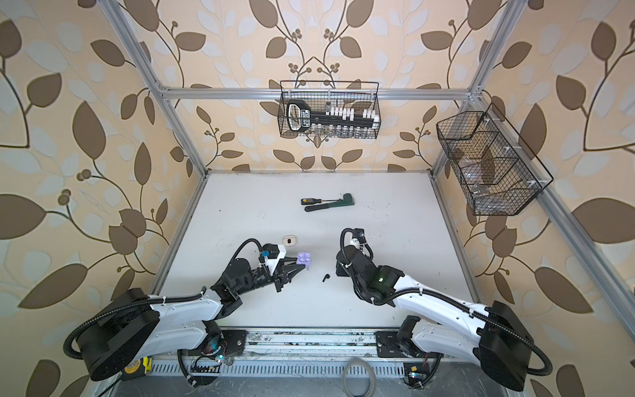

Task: Insert the wireless bluetooth earbuds into the charging case
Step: 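Lift the lavender earbud off the table with the right gripper, then carry the lavender earbud toward the open case in the left gripper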

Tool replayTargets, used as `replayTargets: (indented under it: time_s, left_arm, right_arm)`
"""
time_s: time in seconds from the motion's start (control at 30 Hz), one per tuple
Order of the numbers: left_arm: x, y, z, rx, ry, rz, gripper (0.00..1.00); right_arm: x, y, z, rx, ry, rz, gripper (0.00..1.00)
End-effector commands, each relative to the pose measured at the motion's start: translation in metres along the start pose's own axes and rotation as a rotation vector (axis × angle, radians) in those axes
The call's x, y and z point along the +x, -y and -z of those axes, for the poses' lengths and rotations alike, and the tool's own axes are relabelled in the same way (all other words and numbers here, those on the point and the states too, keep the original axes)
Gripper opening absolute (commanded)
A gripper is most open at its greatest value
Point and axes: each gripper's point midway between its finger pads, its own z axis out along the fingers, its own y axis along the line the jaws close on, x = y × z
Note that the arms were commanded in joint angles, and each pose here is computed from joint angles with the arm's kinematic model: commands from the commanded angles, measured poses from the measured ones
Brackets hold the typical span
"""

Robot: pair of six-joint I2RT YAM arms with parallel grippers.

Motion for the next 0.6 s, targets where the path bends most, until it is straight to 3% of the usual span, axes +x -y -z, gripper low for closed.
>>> replayTargets:
  time_s: [0.0,0.57]
  left_arm:
    - [-0.029,0.002,0.000,-0.001,0.119,-0.018,0.00]
    - [-0.038,0.027,0.000,0.151,0.162,-0.038,0.00]
  right_arm:
    - [-0.014,-0.008,0.008,-0.035,0.070,-0.070,0.09]
    - [-0.033,-0.076,0.060,-0.254,0.241,-0.141,0.07]
